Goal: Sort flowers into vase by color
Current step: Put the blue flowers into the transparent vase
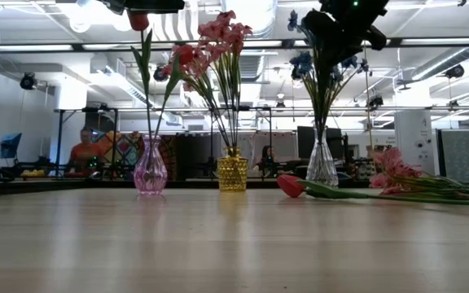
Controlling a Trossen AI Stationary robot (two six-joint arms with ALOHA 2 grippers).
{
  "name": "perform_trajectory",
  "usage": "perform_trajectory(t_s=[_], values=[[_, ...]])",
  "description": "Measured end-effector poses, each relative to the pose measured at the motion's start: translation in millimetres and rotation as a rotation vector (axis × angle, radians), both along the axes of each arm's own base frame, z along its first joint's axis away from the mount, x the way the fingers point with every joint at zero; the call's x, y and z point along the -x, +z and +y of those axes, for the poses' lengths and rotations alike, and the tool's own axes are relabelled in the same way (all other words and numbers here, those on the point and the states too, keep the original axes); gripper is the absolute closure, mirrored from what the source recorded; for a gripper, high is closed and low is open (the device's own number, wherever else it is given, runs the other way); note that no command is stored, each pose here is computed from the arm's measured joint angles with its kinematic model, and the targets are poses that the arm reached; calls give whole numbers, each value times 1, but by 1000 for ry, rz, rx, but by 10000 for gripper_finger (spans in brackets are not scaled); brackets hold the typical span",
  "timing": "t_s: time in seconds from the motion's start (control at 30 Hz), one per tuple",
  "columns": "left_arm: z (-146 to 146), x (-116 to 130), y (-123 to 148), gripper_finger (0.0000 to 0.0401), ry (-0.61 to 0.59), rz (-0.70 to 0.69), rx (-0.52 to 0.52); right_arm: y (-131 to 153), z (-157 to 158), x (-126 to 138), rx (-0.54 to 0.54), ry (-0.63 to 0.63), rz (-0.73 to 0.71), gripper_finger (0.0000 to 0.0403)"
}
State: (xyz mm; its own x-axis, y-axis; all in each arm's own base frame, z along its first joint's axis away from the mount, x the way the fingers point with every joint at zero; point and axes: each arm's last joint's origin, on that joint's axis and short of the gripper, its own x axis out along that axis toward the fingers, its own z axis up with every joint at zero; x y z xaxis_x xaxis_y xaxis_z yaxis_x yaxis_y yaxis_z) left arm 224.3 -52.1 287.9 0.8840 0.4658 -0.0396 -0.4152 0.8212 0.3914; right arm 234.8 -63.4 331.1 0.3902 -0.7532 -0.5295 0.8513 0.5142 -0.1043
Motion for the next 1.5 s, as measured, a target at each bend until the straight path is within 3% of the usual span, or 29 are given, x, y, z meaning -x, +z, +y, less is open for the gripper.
perform_trajectory(t_s=[0.67,1.5], values=[[0,0,0,189,0,0,0,-11,-5,-10,-13,-19,37,262],[0,0,0,189,0,0,0,-11,-10,-9,-48,-11,28,310]])
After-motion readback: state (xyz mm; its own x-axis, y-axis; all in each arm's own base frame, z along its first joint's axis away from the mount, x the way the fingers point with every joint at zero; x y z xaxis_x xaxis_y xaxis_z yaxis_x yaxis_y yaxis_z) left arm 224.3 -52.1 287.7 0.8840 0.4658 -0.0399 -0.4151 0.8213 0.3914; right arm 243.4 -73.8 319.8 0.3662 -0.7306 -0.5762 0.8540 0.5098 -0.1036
